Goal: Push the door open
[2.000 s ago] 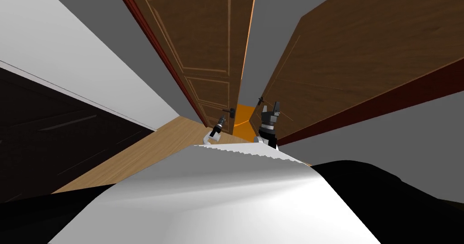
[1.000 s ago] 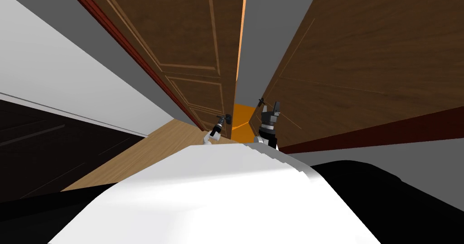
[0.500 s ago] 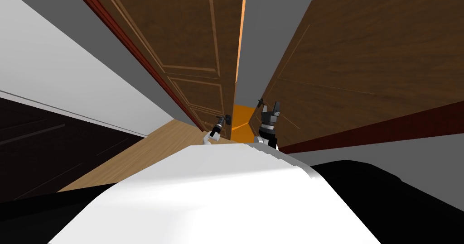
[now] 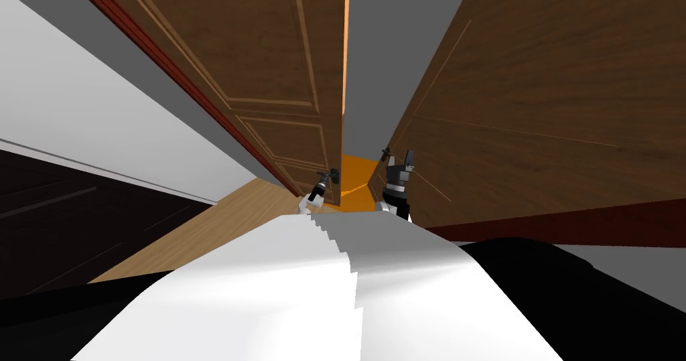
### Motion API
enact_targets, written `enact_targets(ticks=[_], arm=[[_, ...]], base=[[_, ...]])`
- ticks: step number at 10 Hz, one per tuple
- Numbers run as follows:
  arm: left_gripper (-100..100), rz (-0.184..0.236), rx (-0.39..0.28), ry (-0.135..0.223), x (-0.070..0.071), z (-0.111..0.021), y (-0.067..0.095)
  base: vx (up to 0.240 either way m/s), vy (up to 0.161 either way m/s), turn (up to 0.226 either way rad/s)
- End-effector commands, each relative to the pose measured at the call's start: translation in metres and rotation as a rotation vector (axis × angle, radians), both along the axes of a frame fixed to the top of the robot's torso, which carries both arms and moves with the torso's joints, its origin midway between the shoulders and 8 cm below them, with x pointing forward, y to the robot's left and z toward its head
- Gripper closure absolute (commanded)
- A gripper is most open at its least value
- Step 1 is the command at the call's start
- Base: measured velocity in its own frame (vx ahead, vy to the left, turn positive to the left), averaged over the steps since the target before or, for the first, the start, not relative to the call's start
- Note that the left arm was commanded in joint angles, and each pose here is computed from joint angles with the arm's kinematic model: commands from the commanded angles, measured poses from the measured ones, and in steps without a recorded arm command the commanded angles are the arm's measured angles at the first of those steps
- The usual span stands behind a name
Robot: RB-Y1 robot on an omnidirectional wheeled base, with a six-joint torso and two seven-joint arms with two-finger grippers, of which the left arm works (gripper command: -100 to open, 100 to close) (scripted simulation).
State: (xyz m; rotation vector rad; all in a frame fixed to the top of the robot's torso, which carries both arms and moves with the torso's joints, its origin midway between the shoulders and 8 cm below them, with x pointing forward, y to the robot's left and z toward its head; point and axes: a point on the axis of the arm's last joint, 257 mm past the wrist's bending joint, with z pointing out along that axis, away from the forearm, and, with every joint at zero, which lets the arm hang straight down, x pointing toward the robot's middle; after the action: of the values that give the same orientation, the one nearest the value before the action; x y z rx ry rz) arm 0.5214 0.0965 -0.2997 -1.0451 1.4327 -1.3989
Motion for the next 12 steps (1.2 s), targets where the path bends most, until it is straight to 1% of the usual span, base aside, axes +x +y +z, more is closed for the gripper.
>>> enact_targets(ticks=[1, 4, 12], arm=[[100, 0.032, 0.01, -0.014, 0.008, 0.004, 0.02], [100, 0.056, 0.016, -0.015, 0.012, 0.005, 0.032], [100, 0.123, 0.022, -0.016, 0.022, 0.006, 0.065]], base=[[0.16, -0.128, 0.05], [0.137, -0.107, 0.056], [0.091, -0.084, 0.048]])
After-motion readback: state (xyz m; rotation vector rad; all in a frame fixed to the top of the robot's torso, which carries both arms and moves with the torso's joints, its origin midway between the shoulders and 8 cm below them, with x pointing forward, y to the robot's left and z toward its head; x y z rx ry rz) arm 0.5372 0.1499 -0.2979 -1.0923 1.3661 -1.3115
